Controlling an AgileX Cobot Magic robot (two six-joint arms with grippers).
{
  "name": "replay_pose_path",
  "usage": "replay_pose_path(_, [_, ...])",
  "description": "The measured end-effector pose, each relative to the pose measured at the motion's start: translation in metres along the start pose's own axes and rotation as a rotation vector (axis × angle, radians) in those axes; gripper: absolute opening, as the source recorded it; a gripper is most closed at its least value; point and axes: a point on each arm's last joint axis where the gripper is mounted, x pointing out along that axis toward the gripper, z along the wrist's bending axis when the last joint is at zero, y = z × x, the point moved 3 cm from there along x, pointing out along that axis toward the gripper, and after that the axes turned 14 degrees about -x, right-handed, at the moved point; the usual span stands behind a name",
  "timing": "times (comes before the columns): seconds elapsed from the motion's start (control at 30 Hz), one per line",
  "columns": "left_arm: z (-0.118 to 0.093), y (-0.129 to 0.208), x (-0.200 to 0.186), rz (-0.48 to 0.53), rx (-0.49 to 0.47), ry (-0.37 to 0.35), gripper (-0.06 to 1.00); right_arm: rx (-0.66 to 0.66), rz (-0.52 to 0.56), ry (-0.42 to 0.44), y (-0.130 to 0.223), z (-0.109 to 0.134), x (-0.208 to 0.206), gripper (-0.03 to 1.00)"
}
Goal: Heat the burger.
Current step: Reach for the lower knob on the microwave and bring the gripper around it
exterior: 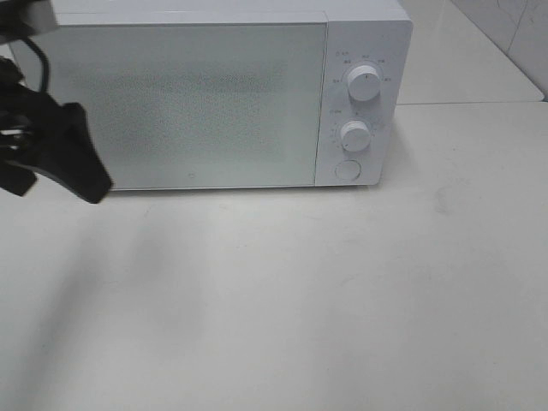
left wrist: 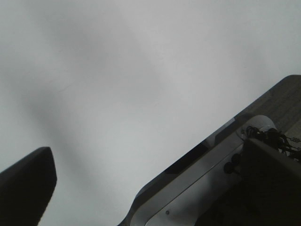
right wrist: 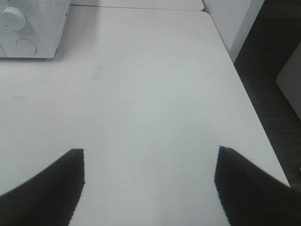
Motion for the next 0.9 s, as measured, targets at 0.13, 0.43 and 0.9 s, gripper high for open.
replay_pose_path(0.13, [0.023, 0.011, -0.034, -0.051, -0.055, -0.068, 0.99, 0.0, 0.0, 0.0, 0.0, 0.0, 0.0, 0.76])
replay_pose_path(0.43, [0.041, 0.044, -0.108, -0.309, -0.183, -0.159, 0.99, 0.0, 0.0, 0.0, 0.0, 0.0, 0.0, 0.76])
replay_pose_path(0.9, [0.023, 0.146, -0.143, -0.664, -0.189, -0.347, 0.99, 0.0, 0.0, 0.0, 0.0, 0.0, 0.0, 0.76])
